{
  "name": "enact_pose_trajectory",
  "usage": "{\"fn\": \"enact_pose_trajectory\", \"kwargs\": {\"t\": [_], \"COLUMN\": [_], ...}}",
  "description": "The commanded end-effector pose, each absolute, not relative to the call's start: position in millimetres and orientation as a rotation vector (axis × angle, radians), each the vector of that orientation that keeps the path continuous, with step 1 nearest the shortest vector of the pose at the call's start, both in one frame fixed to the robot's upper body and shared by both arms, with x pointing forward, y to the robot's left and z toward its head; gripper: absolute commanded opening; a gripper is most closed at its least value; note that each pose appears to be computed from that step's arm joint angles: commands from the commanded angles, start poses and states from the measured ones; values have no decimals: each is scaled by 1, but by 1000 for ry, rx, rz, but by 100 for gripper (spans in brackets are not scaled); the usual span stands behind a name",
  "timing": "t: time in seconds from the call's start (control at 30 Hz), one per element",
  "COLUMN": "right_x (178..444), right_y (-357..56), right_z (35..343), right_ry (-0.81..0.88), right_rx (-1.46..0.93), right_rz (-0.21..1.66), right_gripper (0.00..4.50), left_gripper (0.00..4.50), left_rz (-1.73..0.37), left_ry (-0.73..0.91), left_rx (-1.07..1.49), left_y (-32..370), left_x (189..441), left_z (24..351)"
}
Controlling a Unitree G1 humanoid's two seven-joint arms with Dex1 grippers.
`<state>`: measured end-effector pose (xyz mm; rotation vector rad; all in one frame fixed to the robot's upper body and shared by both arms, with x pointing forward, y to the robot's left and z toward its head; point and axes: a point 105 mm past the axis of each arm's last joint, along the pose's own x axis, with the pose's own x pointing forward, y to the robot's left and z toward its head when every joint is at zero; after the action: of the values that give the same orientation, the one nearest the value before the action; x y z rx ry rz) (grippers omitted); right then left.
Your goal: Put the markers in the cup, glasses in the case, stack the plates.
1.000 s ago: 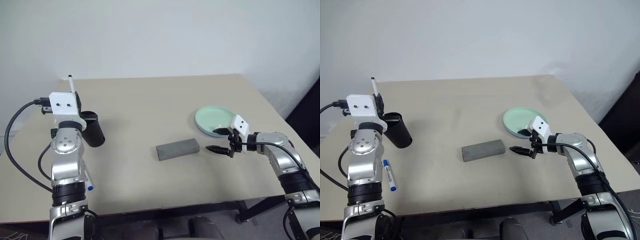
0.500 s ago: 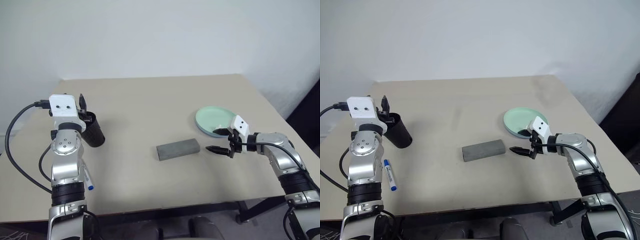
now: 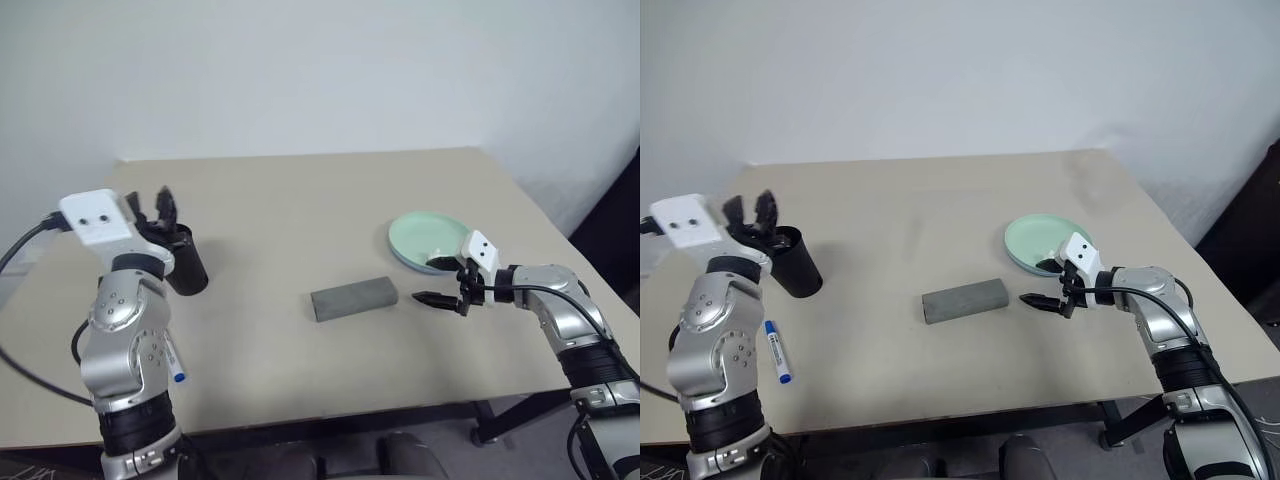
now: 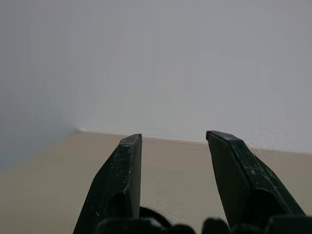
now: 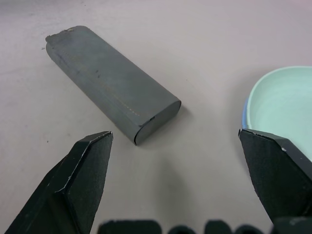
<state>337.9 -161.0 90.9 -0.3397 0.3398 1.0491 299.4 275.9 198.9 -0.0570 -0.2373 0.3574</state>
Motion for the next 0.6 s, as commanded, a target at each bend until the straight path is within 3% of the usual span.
{"fn": "enact_pose_trajectory", "kwargs": {"t": [0.03, 0.2, 0.6], "right_x": [344, 346, 348], "right_y": [-160, -157, -155], "right_z": [107, 106, 107], "right_ry": [281, 283, 274], "right_rx": [-366, -369, -377], "right_rz": [1052, 1068, 1071], "right_gripper": [450, 450, 450], "left_gripper": [216, 216, 216], "left_rz": [492, 608, 580], "left_ry": [-219, -19, 510], "left_rx": [6, 79, -25], "left_y": [272, 283, 300], "left_x": [275, 259, 252], "left_z": [199, 160, 64]}}
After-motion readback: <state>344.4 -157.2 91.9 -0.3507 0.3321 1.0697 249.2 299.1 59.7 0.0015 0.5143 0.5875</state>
